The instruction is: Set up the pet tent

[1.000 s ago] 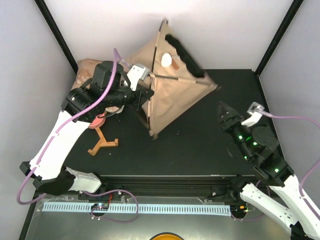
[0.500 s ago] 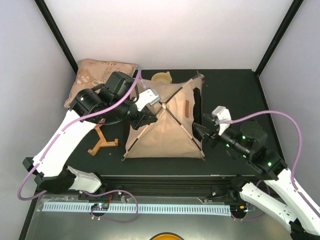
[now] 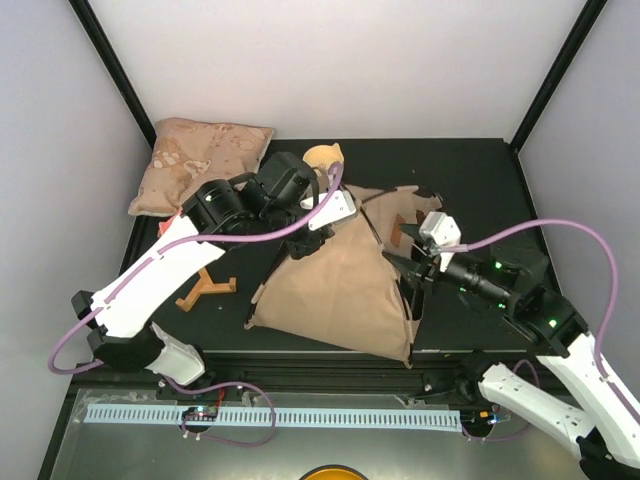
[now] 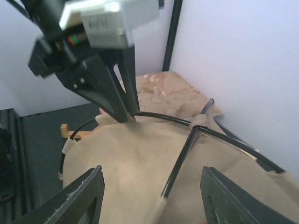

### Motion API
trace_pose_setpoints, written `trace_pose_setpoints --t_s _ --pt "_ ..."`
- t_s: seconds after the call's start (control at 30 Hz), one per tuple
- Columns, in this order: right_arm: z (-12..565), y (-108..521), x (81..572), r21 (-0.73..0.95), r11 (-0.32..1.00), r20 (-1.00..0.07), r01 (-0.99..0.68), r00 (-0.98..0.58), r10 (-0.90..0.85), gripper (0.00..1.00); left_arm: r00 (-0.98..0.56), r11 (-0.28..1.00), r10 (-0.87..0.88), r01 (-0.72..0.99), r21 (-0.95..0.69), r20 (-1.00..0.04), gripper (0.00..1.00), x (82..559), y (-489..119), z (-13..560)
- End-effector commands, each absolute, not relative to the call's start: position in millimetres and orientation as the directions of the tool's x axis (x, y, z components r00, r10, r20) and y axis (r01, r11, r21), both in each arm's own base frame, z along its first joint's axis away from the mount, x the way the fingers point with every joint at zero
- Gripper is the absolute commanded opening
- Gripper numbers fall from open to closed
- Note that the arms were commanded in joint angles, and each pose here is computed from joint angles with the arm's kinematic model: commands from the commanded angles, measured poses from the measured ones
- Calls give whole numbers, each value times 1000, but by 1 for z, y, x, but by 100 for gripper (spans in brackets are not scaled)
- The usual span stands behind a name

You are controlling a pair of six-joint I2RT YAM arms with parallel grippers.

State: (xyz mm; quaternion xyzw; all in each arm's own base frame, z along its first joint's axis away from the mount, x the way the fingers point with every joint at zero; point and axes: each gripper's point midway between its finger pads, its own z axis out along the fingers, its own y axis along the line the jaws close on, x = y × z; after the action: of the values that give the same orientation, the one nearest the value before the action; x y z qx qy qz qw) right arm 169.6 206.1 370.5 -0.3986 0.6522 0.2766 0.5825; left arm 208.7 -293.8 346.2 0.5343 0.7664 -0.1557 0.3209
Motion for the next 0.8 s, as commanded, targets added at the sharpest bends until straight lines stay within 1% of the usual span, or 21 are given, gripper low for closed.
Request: trace_pose_setpoints --t_s 0.0,0.03,0.07,0.1,0.13,0.23,0.3,0.33,0.37,0.4,0.47,0.57,0.63,0.7,0.77 --pt "392 188 170 -202 579 -965 -790 61 -254 60 -44 405 738 827 389 -673 18 244 -290 374" --pt "392 184 175 -211 601 -960 -771 48 -276 60 -31 421 728 809 411 -684 16 250 -292 379" --pt "390 181 182 -214 627 -955 -749 25 -297 60 -29 444 720 787 428 -694 12 256 -293 383" --pt "390 177 188 -224 651 -950 -725 14 -312 62 -31 473 714 758 450 -699 4 264 -292 385" --pt "391 173 193 -239 674 -946 -699 10 -325 63 -23 486 713 738 469 -701 2 269 -292 386" --pt "392 170 209 -304 697 -924 -650 22 -382 65 12 458 735 729 509 -678 2 274 -295 381" --pt "393 175 219 -349 673 -900 -652 34 -434 67 12 460 740 720 519 -672 2 276 -294 380" --pt "390 177 224 -364 657 -884 -660 24 -466 67 6 473 732 715 515 -681 2 276 -293 383" --pt "396 178 230 -375 652 -876 -660 22 -481 67 0 492 715 711 503 -699 7 275 -292 389" --pt "396 181 236 -379 641 -866 -667 12 -500 67 -11 516 690 709 481 -724 10 273 -290 395" --pt "397 183 245 -386 625 -858 -678 15 -513 67 -36 560 628 715 419 -778 12 264 -285 407" --pt "403 182 249 -422 569 -848 -706 85 -523 64 -101 622 520 725 295 -848 15 246 -273 418" --pt "405 178 251 -453 526 -827 -720 119 -549 69 -144 633 439 750 192 -887 17 229 -268 419" --pt "388 183 251 -508 385 -752 -771 179 -635 77 -181 609 382 787 100 -906 19 212 -268 414" --pt "378 184 251 -509 284 -695 -813 193 -692 81 -214 578 352 816 32 -911 20 198 -268 406"
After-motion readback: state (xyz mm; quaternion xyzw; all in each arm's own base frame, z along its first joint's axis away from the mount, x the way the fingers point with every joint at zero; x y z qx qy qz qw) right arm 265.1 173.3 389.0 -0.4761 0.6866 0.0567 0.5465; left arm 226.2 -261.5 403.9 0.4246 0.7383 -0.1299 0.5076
